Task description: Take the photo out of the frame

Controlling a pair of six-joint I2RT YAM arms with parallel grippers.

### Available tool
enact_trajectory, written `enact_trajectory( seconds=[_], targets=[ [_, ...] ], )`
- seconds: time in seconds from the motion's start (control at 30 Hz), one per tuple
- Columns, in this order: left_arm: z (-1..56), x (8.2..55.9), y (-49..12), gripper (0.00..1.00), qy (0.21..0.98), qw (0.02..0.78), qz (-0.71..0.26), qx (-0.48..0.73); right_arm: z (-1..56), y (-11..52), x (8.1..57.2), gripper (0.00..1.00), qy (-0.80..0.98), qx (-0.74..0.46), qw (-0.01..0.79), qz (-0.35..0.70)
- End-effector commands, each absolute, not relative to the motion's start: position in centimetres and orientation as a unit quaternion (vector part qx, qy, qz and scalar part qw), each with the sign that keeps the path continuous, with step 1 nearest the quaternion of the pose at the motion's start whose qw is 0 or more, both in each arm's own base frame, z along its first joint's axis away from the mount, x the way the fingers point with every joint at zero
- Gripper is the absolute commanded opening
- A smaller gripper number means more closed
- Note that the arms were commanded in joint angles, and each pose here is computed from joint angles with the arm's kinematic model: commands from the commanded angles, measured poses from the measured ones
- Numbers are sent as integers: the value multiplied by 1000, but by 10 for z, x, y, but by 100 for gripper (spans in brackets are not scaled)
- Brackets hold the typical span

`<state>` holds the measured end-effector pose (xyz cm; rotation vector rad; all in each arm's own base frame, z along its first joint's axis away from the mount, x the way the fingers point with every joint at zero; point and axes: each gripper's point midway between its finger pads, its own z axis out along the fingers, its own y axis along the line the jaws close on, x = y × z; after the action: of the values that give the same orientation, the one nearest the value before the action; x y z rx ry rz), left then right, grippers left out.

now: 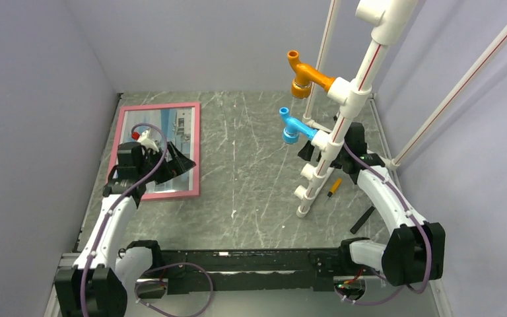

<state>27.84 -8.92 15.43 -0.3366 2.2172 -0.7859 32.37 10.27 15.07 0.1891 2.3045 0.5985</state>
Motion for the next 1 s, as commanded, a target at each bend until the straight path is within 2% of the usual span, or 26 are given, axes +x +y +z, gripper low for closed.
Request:
enact_trajectory(
  seconds=[0.0, 0.13, 0.27, 0.63, 0.97],
  targets=[
    [190, 277, -92, 99, 835, 445, -316, -74, 185, 82, 328, 100, 882, 99, 430, 163],
    [219, 271, -90, 99, 808, 499, -310, -55, 204, 51, 319, 100, 866, 153, 466, 101],
    [235, 269, -85, 99, 794, 526, -299, -57, 226, 46, 313, 100, 849, 145, 498, 99],
    [187, 306, -79, 99, 877, 389, -263, -103, 238, 80, 321, 100, 848, 91, 491, 176],
    [124, 348, -96, 91, 944, 286, -143, -79, 221, 105, 333, 100, 861, 60, 452, 227]
  ],
)
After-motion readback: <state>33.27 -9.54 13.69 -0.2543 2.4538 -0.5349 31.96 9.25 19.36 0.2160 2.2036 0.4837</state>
